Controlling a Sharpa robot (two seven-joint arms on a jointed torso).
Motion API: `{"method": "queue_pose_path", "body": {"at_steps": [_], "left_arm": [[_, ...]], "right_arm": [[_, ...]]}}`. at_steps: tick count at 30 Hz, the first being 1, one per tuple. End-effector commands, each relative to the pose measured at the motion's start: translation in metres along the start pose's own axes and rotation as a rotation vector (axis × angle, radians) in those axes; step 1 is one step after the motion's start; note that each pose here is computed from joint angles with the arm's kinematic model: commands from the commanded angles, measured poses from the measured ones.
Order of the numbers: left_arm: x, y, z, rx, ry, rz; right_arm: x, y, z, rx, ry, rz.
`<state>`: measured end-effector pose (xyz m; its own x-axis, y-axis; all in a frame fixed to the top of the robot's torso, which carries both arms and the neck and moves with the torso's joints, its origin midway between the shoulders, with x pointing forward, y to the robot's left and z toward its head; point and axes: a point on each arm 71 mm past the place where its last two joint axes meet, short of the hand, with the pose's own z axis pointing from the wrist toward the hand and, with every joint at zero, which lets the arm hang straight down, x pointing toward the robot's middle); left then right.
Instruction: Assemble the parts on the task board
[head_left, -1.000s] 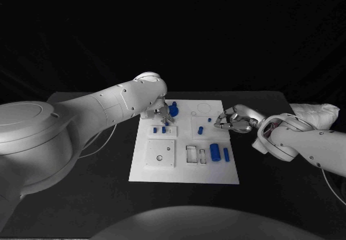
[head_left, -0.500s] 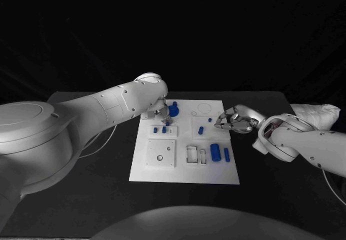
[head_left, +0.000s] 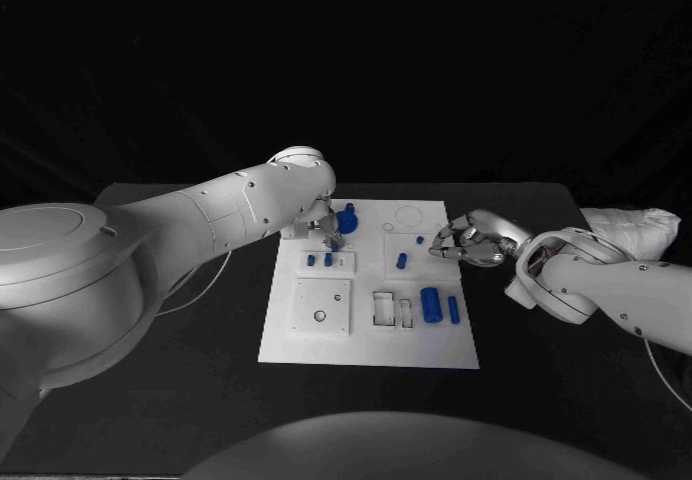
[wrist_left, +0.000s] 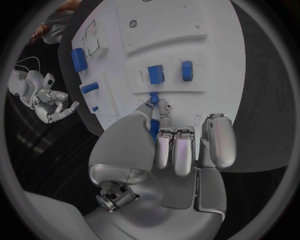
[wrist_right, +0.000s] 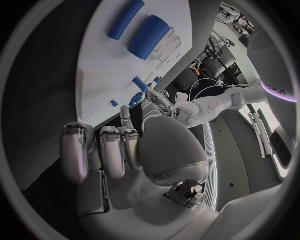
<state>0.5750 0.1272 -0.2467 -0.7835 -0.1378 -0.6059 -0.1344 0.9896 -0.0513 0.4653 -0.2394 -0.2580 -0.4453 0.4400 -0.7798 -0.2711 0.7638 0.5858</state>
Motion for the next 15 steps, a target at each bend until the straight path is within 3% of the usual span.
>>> {"method": "queue_pose_path", "body": {"at_steps": [1, 15], "left_arm": [[0.0092, 0.0080, 0.0046, -0.069, 0.038, 0.056], [0.0097, 0.0096, 0.0045, -0.065, 0.023, 0.066]], "right_arm": [[0.0018, 0.0005, 0.0001, -0.007, 0.015, -0.002], [0.0024, -0.0002, -0.0001, -0.006, 0.017, -0.002]]}}
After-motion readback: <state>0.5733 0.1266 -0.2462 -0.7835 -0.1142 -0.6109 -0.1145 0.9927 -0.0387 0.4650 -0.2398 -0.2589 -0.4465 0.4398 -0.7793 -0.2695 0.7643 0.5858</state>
